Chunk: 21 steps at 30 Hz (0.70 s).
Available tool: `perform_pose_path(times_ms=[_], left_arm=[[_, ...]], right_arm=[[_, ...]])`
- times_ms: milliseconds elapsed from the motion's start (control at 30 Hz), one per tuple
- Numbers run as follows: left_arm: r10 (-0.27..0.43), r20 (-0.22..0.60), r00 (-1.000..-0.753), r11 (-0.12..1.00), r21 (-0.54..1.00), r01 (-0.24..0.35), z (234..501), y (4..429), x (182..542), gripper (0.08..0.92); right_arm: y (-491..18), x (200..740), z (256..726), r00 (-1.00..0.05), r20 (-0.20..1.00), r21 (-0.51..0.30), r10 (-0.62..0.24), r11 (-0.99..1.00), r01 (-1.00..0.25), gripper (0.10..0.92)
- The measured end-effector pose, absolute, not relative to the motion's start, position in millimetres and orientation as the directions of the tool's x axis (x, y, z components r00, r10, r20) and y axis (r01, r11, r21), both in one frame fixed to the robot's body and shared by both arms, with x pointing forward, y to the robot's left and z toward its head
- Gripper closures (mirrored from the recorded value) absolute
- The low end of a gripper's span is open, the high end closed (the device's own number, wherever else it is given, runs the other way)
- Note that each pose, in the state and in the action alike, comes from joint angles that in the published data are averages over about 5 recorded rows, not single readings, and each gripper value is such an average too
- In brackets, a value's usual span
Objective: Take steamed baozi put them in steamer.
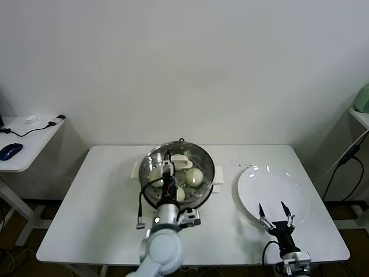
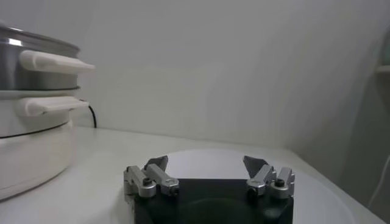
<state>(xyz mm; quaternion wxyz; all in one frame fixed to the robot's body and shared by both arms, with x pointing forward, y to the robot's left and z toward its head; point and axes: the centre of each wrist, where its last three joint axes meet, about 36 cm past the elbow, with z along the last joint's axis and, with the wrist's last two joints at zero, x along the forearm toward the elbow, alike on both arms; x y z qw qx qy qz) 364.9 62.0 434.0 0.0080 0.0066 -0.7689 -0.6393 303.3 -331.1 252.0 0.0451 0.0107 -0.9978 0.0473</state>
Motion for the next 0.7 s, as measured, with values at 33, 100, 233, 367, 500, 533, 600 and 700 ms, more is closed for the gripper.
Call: perform_pose_path(times_ms=[33,100,233,367,500,533,600,700], left_arm=[[-0.006,0.003,-1.000,0.207,0.978,0.001,437.2,65.8,362.1,0.253],[0.028,0.000,-1.000,0.262,0.965,0.007,443.0,75.0,357.1,0.207],[0.086,-0.015,-0.996,0.403,0.915,0.021,453.5,98.7,350.6,0.179],[0.105,-0.022,-0.994,0.583,0.811,0.044,460.9,133.2,350.5,0.177],[0.081,-0.013,-0.997,0.735,0.676,0.051,458.9,181.0,350.9,0.177],[0.075,-0.007,-0.997,0.766,0.641,0.053,456.4,194.0,350.6,0.177],[0.065,0.006,-0.998,0.820,0.570,0.057,449.0,219.7,350.2,0.177],[0.061,0.028,-0.998,0.887,0.458,0.067,431.5,255.3,350.2,0.177]], right_arm=[[-330.3,303.8,252.0,-0.996,0.091,-0.089,-0.013,0.996,-0.022,0.200],[-328.9,305.1,252.6,-0.996,0.087,-0.079,-0.006,0.997,-0.013,0.200],[-327.7,309.0,256.4,-0.998,0.063,-0.062,0.003,0.998,-0.001,0.200],[-326.6,309.9,260.1,-0.999,0.047,-0.051,0.008,0.999,0.006,0.200],[-324.7,309.6,262.6,-0.999,0.031,-0.037,0.009,0.999,0.008,0.200],[-324.3,309.7,263.1,-1.000,0.027,-0.033,0.008,0.999,0.007,0.200],[-323.6,310.5,263.9,-1.000,0.021,-0.025,0.007,1.000,0.006,0.200],[-322.6,312.9,265.3,-1.000,0.012,-0.016,0.004,1.000,0.004,0.200]])
